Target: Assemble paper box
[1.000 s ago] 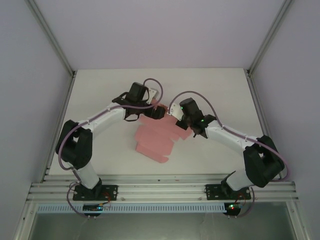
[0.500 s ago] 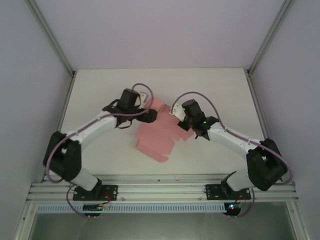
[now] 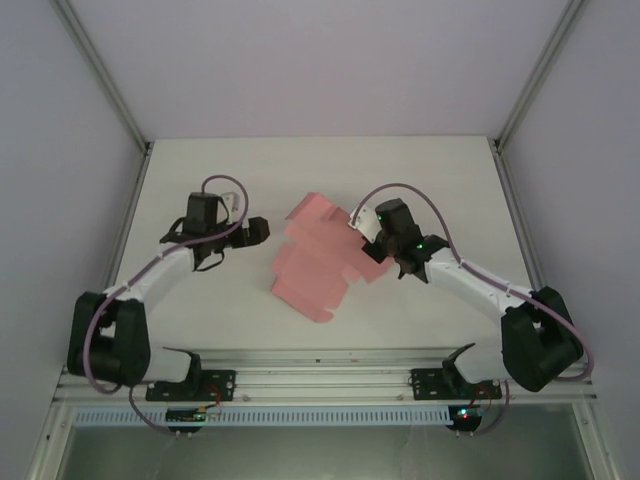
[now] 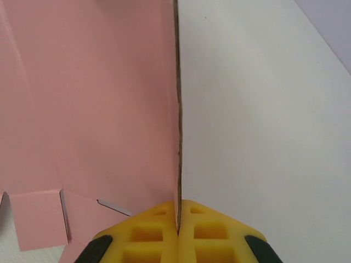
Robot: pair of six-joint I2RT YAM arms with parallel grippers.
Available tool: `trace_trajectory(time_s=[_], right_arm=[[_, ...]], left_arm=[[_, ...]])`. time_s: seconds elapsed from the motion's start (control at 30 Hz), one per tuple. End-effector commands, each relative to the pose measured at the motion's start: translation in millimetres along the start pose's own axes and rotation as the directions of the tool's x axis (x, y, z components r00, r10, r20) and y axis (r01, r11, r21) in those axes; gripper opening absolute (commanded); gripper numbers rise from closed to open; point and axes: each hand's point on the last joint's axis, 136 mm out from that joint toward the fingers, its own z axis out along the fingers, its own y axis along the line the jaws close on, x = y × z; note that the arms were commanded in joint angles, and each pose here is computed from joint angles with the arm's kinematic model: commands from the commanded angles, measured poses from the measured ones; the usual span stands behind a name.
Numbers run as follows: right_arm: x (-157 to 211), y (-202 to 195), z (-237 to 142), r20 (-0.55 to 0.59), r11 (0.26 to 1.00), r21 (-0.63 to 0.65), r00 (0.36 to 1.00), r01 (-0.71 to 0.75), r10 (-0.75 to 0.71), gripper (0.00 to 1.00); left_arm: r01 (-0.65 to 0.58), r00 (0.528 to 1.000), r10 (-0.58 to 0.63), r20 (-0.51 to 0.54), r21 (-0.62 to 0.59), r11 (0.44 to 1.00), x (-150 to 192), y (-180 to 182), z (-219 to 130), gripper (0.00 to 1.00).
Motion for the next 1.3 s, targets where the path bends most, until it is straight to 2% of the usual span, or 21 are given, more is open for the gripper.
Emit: trace_trajectory(time_s=[0.0,0.13,0.43,0.83,1.0,1.27], right_arm=[[-6,-2,-4,0.028,0.999,-0.002,0.999,-0.038,0.038,0.00],[-6,-4,-4,0.026,0.999,0.004,0.998,-0.050,0.050,0.00],[-15,-5,-5,0.066,0.998,0.009,0.996,-0.064,0.063,0.00],[-20,17,-3,0.070,0.999,-0.036,0.998,-0.002,0.004,0.00],[-10,3,-1,-0.011,0.997,0.052,0.998,0.065,-0.064,0.00],[-12,-26,-3,-0.161,0.941,0.184,0.953,0.285,-0.257,0.00]], left_arm=[[-0.046,0.999,0.042,0.021,0.233,0.971,-15,-43,7,1.00],[-0.110,0.993,0.114,0.004,0.319,0.941,-5,-62,13,1.00],[-0.203,0.974,0.225,-0.031,0.322,0.925,14,-80,30,1.00],[-0.306,0.944,0.317,-0.091,0.116,0.945,32,-76,72,1.00],[-0.295,0.948,0.305,-0.088,0.111,0.949,35,-71,64,1.00],[-0.226,0.973,0.229,-0.023,0.089,0.970,26,-46,22,1.00]])
